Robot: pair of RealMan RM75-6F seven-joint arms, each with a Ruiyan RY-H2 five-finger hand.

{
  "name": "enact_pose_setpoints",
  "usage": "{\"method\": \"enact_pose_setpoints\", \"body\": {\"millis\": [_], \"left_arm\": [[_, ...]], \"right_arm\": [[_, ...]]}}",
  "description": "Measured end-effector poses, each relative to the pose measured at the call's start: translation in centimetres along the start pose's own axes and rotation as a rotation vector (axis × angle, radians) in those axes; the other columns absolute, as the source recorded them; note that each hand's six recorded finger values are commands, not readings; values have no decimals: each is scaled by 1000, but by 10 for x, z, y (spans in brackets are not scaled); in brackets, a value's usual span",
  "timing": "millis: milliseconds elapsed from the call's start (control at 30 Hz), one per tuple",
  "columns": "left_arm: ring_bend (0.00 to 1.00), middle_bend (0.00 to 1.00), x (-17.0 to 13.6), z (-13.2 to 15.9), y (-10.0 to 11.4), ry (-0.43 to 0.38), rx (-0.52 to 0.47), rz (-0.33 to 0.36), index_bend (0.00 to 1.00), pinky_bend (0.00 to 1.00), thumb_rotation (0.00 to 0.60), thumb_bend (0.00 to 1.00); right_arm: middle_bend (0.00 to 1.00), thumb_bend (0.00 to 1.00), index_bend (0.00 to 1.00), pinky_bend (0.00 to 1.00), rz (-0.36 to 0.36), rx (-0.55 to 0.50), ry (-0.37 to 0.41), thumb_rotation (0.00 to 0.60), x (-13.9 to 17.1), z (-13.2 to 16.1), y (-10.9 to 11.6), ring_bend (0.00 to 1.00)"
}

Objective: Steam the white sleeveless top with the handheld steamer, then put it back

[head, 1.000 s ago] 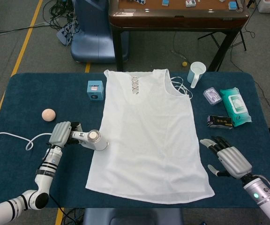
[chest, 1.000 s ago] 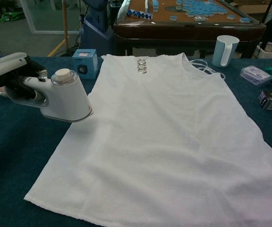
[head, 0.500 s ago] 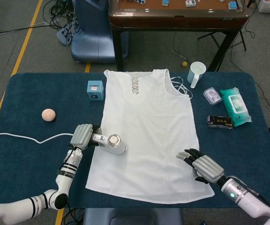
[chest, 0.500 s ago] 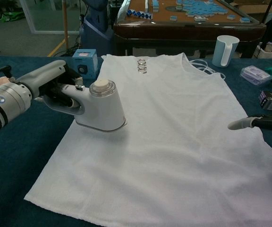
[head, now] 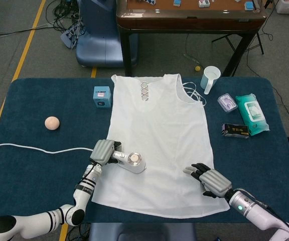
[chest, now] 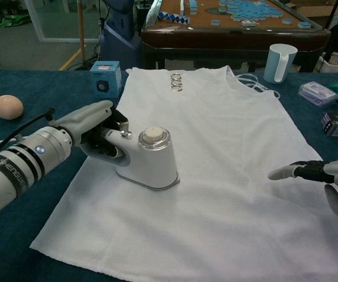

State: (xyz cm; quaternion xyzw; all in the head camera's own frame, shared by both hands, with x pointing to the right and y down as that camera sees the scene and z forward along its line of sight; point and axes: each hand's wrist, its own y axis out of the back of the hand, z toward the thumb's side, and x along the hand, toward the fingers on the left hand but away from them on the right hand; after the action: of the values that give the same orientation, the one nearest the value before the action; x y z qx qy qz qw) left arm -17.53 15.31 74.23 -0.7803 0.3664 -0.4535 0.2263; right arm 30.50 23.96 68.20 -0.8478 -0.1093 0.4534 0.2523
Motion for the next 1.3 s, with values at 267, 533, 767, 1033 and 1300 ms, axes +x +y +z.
{"method": "enact_pose_setpoints", "body": {"millis": [267, 533, 767, 1033, 1300], "left_arm": [[650, 767, 8, 8, -13, -11, 12, -10, 797, 666, 600, 121], [649, 767, 17, 11, -17, -23, 40, 1, 797, 667, 600, 121], [648, 767, 11, 21, -20, -84, 76, 13, 797, 667, 600, 121], [646, 767, 1, 36, -20, -156, 159, 62, 797, 667, 600, 121], [642, 766, -1, 46, -21, -215, 269, 86, 797, 667, 600, 121]], "right_arm": [[96, 1000, 0, 0, 21, 1, 10, 600, -8, 1, -9, 5], [96, 1000, 0, 0, 34, 3, 4, 600, -8, 0, -14, 5], [96, 1000, 0, 0, 25, -2, 10, 600, -7, 2, -14, 5], [96, 1000, 0, 0, 26, -6, 8, 600, -5, 1, -16, 5], [96, 1000, 0, 0, 20, -13, 6, 600, -3, 0, -16, 5]]}}
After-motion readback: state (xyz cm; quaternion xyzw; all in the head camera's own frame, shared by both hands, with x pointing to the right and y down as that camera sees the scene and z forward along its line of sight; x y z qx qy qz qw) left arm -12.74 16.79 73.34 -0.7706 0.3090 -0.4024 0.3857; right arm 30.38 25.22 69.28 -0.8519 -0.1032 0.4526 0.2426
